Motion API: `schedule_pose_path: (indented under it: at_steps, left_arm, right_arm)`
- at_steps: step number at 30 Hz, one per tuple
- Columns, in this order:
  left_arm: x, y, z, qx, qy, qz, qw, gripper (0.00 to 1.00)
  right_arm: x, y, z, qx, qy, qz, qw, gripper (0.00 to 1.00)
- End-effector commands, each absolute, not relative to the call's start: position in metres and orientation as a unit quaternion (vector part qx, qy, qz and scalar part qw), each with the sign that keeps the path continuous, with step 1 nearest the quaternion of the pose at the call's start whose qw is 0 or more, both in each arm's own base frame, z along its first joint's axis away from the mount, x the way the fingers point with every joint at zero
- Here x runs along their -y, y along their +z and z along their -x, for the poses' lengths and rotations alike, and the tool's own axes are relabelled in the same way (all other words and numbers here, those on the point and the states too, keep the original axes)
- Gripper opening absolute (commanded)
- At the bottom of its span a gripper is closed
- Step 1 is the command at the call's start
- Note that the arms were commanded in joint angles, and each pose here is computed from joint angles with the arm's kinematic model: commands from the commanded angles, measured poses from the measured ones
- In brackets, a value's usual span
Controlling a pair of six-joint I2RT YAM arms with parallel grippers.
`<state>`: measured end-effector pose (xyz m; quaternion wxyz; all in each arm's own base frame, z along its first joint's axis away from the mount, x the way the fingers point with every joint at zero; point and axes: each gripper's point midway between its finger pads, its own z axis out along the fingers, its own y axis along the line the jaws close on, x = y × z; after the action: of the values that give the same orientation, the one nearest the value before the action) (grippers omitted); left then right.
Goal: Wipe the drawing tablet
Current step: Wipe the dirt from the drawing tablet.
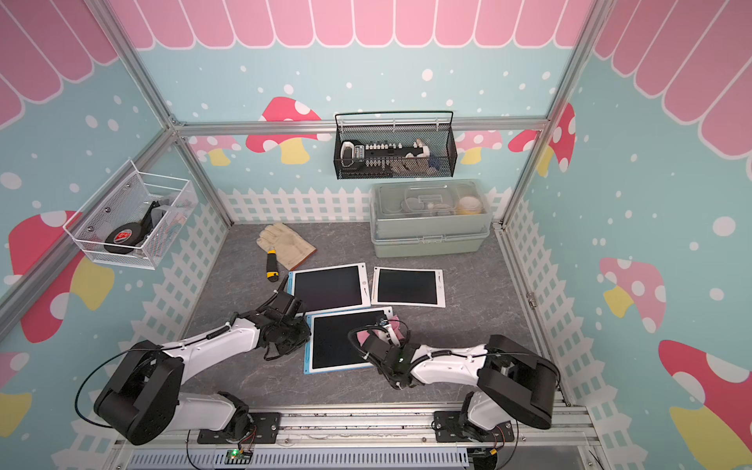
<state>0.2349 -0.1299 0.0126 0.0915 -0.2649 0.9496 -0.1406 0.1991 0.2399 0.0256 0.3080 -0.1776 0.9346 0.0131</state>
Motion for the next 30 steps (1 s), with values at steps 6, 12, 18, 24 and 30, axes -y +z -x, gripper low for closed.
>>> schedule_pose_path:
  at_steps: [6,12,18,24,30]
  left_arm:
    - [0.097,-0.036,-0.158,-0.962,-0.030,0.272,-0.019,0.12]
    - [0.097,-0.036,-0.157,-0.962,-0.032,0.271,-0.017,0.12]
    - [0.098,-0.036,-0.157,-0.963,-0.037,0.268,-0.016,0.12]
    - [0.097,-0.035,-0.154,-0.963,-0.040,0.265,-0.013,0.12]
    - [0.097,-0.036,-0.154,-0.963,-0.040,0.267,-0.010,0.12]
  right_arm:
    - [-0.285,0.012,-0.188,-0.941,0.040,0.208,0.265,0.00]
    - [-0.201,0.005,-0.190,-0.954,0.019,0.144,0.262,0.00]
    - [-0.312,0.019,-0.179,-0.928,0.121,0.234,0.263,0.00]
    - [-0.335,0.010,-0.200,-0.940,0.133,0.196,0.243,0.00]
    - [-0.260,0.012,-0.237,-0.955,0.095,0.129,0.251,0.00]
